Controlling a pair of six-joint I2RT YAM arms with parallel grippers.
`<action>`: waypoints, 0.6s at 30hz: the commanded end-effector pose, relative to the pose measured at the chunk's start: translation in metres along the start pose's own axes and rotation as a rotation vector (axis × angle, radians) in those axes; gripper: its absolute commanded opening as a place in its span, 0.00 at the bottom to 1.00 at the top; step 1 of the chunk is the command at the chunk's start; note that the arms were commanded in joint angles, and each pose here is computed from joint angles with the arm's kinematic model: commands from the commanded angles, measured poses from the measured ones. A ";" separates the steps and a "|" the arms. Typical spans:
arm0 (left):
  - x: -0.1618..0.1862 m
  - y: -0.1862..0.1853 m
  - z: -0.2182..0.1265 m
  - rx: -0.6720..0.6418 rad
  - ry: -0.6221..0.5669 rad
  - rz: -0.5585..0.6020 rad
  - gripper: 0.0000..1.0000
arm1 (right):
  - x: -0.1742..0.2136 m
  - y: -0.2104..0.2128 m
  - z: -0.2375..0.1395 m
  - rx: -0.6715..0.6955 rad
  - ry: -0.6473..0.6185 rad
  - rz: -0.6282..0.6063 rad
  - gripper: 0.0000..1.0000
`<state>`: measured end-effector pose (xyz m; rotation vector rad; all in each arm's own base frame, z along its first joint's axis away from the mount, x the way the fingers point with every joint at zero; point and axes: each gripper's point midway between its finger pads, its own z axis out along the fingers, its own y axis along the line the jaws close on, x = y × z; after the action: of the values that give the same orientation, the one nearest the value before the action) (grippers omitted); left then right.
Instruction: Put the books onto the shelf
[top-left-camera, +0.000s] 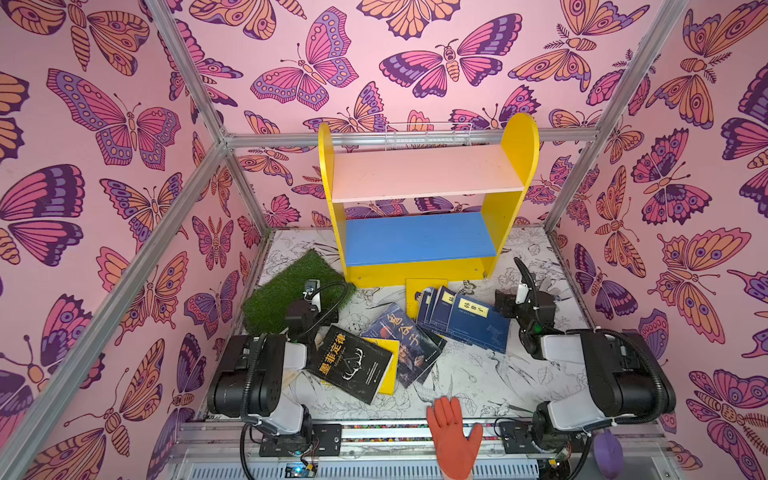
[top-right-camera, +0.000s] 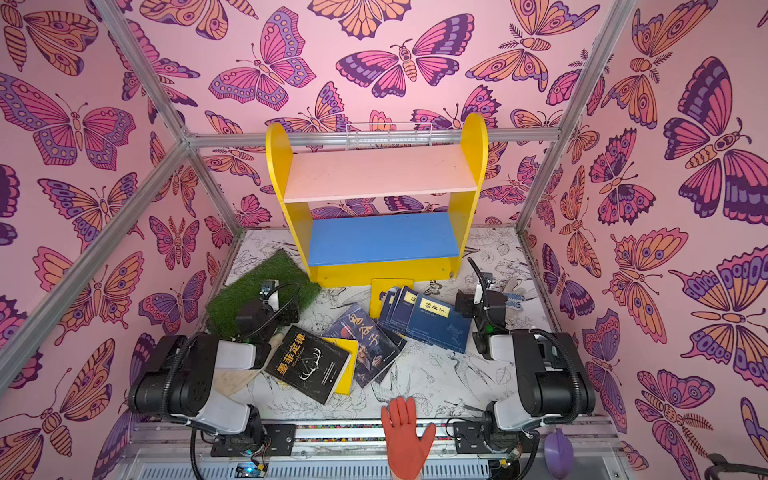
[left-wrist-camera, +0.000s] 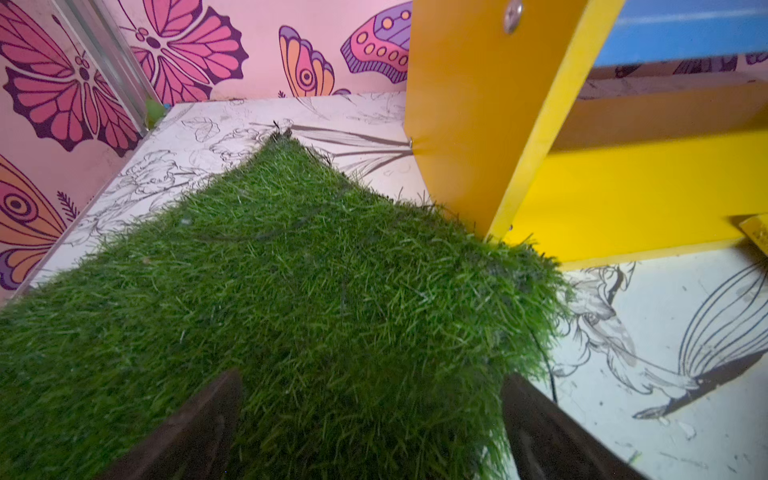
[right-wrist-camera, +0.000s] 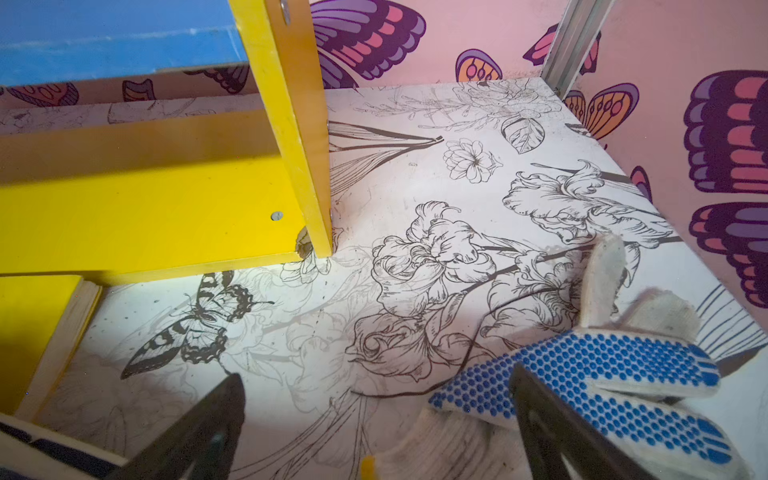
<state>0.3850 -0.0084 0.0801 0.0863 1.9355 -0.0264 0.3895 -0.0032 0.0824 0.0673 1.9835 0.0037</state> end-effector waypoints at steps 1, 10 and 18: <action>-0.011 0.002 0.003 0.012 -0.023 -0.015 0.99 | -0.013 -0.001 0.001 -0.004 -0.031 -0.001 1.00; -0.012 0.003 0.003 0.011 -0.025 -0.015 0.99 | -0.012 -0.001 0.001 -0.006 -0.030 -0.001 1.00; -0.011 0.003 0.003 0.010 -0.023 -0.015 0.99 | -0.013 -0.001 0.001 -0.006 -0.030 -0.001 1.00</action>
<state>0.3907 -0.0064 0.0875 0.0792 1.9161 -0.0362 0.3895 -0.0028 0.0824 0.0652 1.9837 0.0061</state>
